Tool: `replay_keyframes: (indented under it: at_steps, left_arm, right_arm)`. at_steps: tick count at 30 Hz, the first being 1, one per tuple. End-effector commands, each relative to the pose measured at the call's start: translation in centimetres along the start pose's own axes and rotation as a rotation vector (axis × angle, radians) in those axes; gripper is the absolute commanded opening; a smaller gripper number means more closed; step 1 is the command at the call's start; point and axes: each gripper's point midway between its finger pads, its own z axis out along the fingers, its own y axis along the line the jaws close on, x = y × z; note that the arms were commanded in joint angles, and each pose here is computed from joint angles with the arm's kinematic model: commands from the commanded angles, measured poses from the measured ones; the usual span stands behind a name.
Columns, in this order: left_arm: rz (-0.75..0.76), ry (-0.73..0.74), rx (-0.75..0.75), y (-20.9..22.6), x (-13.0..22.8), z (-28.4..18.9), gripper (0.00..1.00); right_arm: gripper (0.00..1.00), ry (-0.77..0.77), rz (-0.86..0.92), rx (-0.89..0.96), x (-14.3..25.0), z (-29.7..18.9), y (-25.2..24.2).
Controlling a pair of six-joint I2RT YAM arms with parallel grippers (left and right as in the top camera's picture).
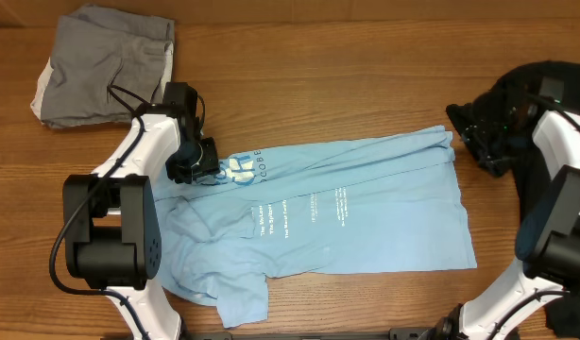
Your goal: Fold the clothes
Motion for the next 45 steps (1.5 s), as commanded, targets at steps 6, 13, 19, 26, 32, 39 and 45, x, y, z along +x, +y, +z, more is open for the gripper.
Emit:
replay_keyframes:
  at_steps: [6,13,19,26,32,39,45]
  left_arm:
    - [-0.008,-0.004,0.002,0.0,-0.1,0.1,0.53]
    - [-0.009,0.002,0.000,0.1,0.1,0.1,0.53]
    - [-0.008,0.004,0.000,0.1,0.1,0.1,0.53]
    - [-0.009,0.003,0.000,0.1,0.1,0.1,0.54]
    - [-0.008,0.004,0.000,0.1,0.1,0.1,0.54]
    - [-0.008,0.005,-0.001,0.1,0.1,0.1,0.54]
    - [-0.009,0.007,-0.002,0.1,0.2,0.1,0.54]
  right_arm:
    - [0.47,0.015,-0.086,-0.119,0.3,-1.1,0.9]
    - [0.45,0.003,-0.153,-0.137,1.7,1.4,2.1]
    - [0.36,-0.018,-0.192,-0.144,2.0,2.2,3.0]
    - [0.35,-0.029,-0.186,-0.095,1.7,2.8,2.1]
    - [0.29,-0.009,-0.175,-0.059,1.9,3.8,1.2]
    - [0.07,-0.004,-0.168,-0.056,2.0,4.0,1.1]
    - [0.04,-0.009,-0.133,-0.059,1.9,3.5,1.3]
